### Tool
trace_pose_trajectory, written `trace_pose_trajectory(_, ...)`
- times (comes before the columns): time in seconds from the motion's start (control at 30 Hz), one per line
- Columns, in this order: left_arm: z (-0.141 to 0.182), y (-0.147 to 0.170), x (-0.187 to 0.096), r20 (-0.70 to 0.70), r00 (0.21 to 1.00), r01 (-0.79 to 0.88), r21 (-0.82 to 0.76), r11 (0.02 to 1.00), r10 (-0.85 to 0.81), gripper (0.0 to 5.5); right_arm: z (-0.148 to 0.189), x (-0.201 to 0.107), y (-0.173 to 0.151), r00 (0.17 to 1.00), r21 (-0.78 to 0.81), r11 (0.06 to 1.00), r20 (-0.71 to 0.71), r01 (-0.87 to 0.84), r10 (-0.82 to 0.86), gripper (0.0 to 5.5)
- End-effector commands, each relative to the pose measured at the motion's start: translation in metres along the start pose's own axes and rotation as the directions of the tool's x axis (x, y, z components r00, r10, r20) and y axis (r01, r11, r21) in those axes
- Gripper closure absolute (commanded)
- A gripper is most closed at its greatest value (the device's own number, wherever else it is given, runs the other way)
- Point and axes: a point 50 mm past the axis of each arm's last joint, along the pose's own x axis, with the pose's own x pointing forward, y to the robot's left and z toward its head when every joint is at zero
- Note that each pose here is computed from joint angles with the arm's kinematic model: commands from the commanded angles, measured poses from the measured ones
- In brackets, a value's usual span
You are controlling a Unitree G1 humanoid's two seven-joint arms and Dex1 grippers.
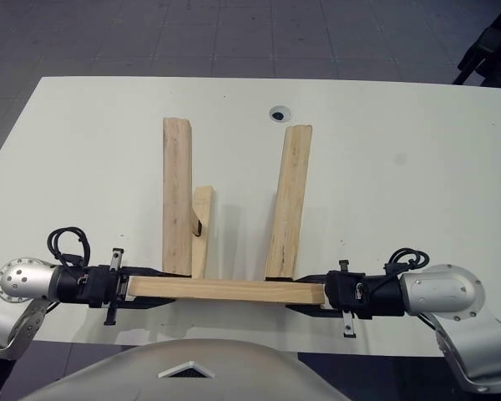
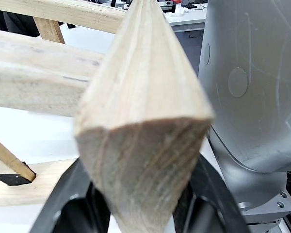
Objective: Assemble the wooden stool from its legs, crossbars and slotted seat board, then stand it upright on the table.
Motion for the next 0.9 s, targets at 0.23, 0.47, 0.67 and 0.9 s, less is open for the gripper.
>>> trace_pose_trajectory(0.23, 0.01, 0.019, 0.002, 0.005, 0.998, -0.066, -0.23, 0.971, 0.069, 4.18, 0.016, 0.006, -0.014, 0.992, -0.023, 0.992, 0.035, 0.12, -0.12, 4.21)
trace_pose_trajectory(0.47, 0.013, 0.026, -0.001, -0.002, 1.0, -0.001, -0.479, 0.878, 0.0, 4.18, 0.016, 0.006, -0.021, 0.984, 0.087, 0.98, -0.023, 0.18, -0.179, 4.21)
trace_pose_trajectory(0.67, 0.025, 0.022, -0.001, 0.106, 0.989, 0.148, -0.655, 0.741, -0.104, 4.18, 0.027, 0.007, -0.025, 0.985, 0.365, 0.931, 0.154, 0.013, -0.074, 4.21)
trace_pose_trajectory(0.9, 0.048, 0.025, -0.008, 0.255, 0.953, 0.302, -0.767, 0.566, -0.163, 4.18, 0.05, -0.011, -0.02, 0.97, 0.524, 0.827, 0.224, -0.202, 0.096, 4.21)
